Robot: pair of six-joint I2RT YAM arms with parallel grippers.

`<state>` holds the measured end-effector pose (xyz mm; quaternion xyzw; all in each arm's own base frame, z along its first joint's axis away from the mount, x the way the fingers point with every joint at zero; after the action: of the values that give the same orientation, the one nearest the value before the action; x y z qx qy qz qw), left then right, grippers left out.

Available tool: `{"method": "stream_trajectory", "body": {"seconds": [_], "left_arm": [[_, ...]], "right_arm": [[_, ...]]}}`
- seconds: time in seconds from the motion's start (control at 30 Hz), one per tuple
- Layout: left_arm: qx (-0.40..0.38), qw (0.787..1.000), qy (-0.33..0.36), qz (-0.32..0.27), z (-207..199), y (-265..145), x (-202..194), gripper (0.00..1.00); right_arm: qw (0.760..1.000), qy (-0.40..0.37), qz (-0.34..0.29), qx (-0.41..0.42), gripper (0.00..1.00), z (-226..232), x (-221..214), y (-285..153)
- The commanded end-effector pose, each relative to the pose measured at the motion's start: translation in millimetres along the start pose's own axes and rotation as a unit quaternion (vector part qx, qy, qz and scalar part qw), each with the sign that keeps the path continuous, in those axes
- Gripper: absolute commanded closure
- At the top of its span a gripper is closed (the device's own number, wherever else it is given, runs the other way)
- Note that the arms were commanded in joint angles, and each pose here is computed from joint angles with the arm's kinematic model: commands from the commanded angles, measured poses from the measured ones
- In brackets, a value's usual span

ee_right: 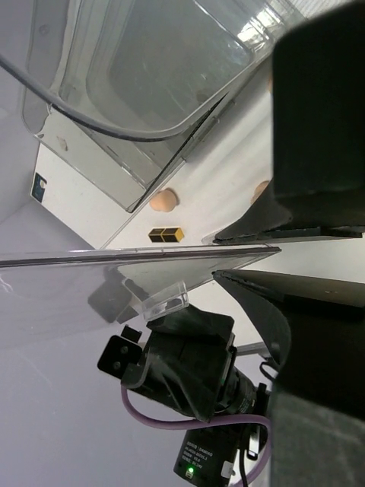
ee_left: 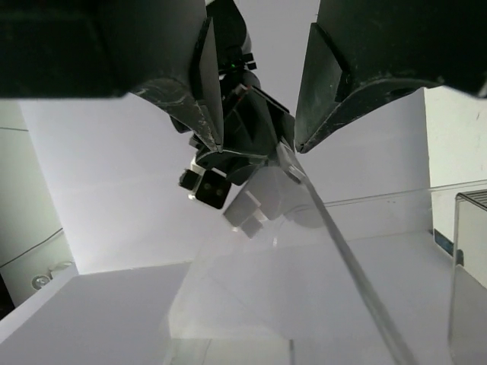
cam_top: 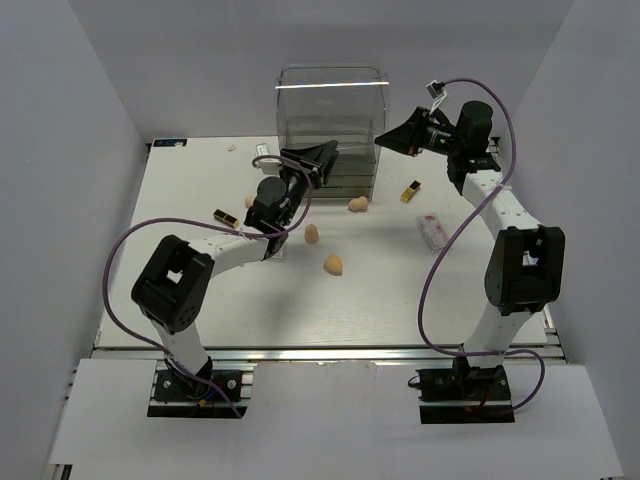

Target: Organize the makeup

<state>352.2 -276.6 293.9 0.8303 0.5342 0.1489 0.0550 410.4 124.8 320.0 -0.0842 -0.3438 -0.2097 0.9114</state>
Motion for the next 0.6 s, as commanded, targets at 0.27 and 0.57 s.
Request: {"method": "stream_trajectory", "body": {"seconds": [0.27,0.57], "left_arm": [[0.081,0.989,0.096,0.081,-15,-73,7,0.45],[0.294,0.94,0.145,0.097,22,-147,23,0.49]], "right_arm": [[0.995,-0.071,-0.048,0.05,0.77,37,41,-5],[0.994,-0.069,-0.059,0.062,0.77,47,47,-8]]}}
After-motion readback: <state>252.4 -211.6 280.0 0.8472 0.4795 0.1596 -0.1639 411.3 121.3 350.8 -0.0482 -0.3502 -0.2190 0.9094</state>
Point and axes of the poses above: each gripper's point midway between its finger pads, its own y axis out along the fingers, its own z axis along the line the jaws close on, x = y × z, the point moved 10 cm from there along -y, back along the fingers, and after that the axes turned 11 degrees about y, right-handed, at the moved point
